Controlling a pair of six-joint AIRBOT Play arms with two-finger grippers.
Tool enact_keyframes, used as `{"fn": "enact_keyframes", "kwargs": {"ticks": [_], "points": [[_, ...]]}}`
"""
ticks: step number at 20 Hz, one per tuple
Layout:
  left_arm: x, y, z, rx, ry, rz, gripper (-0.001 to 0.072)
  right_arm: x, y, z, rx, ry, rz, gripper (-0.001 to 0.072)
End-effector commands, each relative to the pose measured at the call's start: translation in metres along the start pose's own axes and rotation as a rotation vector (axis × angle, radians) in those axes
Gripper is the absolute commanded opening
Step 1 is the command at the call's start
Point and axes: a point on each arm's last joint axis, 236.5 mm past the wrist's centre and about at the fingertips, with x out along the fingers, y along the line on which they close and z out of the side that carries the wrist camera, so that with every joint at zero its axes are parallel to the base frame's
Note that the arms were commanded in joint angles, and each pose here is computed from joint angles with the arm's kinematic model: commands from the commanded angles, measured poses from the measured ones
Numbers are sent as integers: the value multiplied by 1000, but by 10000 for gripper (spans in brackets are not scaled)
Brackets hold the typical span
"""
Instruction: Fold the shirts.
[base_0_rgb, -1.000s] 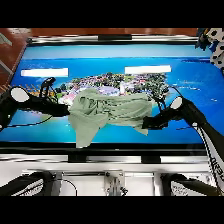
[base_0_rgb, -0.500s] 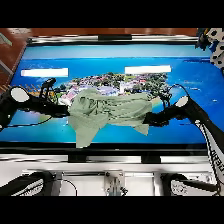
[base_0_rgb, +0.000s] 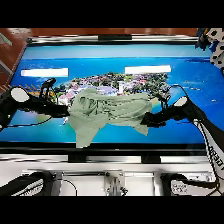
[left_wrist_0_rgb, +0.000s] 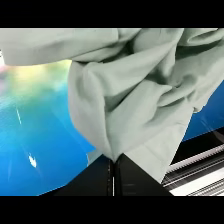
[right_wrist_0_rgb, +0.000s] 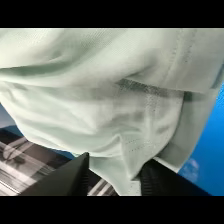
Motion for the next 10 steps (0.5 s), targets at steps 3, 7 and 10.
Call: {"fn": "enact_keyframes", "kwargs": {"ticks": [3,7,10], "points": [[-1,1,0,3,-2,4,33,0,5,-4,-6,19,21,58],[-30,0,32,25,-99,21,32,-42,41,10,-63,-84,87,58],[-121,-27,99,121,-346,44,32,-150,99,37,-242,-329,106,58]]}}
